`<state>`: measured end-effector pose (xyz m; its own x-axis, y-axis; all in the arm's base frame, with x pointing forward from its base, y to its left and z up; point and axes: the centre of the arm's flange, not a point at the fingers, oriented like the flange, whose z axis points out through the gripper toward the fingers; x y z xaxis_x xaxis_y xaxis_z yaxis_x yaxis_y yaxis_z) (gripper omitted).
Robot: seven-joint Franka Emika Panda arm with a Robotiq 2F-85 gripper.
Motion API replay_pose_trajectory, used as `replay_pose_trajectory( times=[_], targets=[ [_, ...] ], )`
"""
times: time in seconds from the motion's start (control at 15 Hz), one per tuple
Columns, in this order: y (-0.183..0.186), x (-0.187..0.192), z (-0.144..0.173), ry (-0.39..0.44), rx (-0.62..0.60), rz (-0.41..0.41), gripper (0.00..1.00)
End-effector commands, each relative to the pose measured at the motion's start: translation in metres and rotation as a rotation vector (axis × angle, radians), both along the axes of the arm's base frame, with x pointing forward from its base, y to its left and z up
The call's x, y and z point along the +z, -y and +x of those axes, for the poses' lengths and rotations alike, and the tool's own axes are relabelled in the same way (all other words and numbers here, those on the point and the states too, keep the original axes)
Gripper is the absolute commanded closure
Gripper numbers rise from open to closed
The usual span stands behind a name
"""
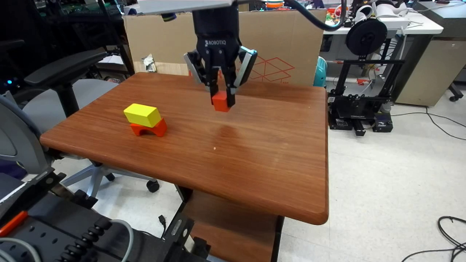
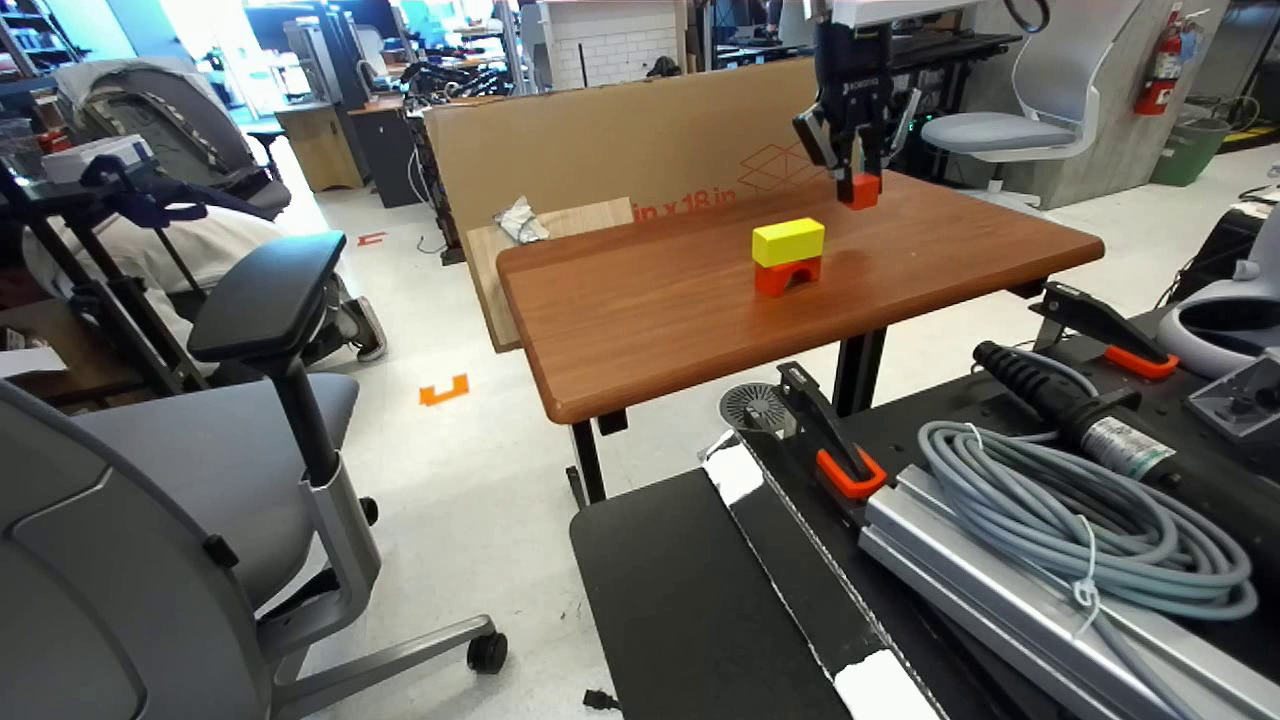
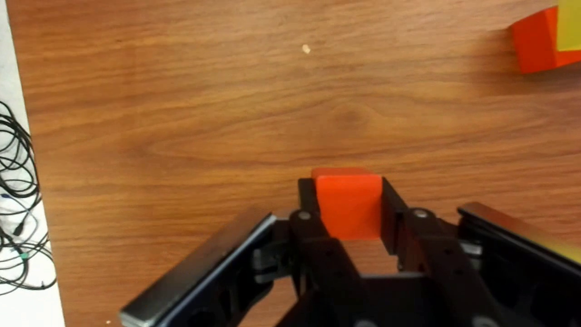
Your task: Remove the orange block from the top of the stack.
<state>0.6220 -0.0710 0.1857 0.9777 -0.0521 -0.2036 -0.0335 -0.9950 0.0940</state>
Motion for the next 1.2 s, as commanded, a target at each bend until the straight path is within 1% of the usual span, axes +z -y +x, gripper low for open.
replay_pose_trajectory(
  times=[0.0, 0.2, 0.4, 0.47, 0.53, 0.6, 0.8, 0.87, 0.93, 1.0, 1.13],
  targets=[
    [0.001, -0.018, 0.029, -0.047, 0.103, 0.022, 0.92],
    [-0.003, -0.026, 0.034, -0.066, 0.146, 0.037, 0.92],
    [-0.003, -0.031, 0.037, -0.068, 0.148, 0.047, 0.92],
    [-0.003, -0.03, 0.035, -0.062, 0.14, 0.051, 0.42],
    [-0.003, -0.028, 0.033, -0.053, 0.121, 0.056, 0.41],
    [-0.002, -0.023, 0.03, -0.038, 0.099, 0.063, 0.35],
    [-0.004, -0.003, 0.017, -0.006, 0.018, 0.088, 0.12],
    [-0.006, 0.005, 0.012, 0.007, 0.011, 0.096, 0.04],
    [-0.009, 0.016, 0.006, 0.022, -0.012, 0.097, 0.01],
    [-0.015, 0.029, -0.003, 0.035, -0.027, 0.091, 0.0],
    [-0.026, 0.056, -0.02, 0.062, -0.023, 0.041, 0.0]
  ],
)
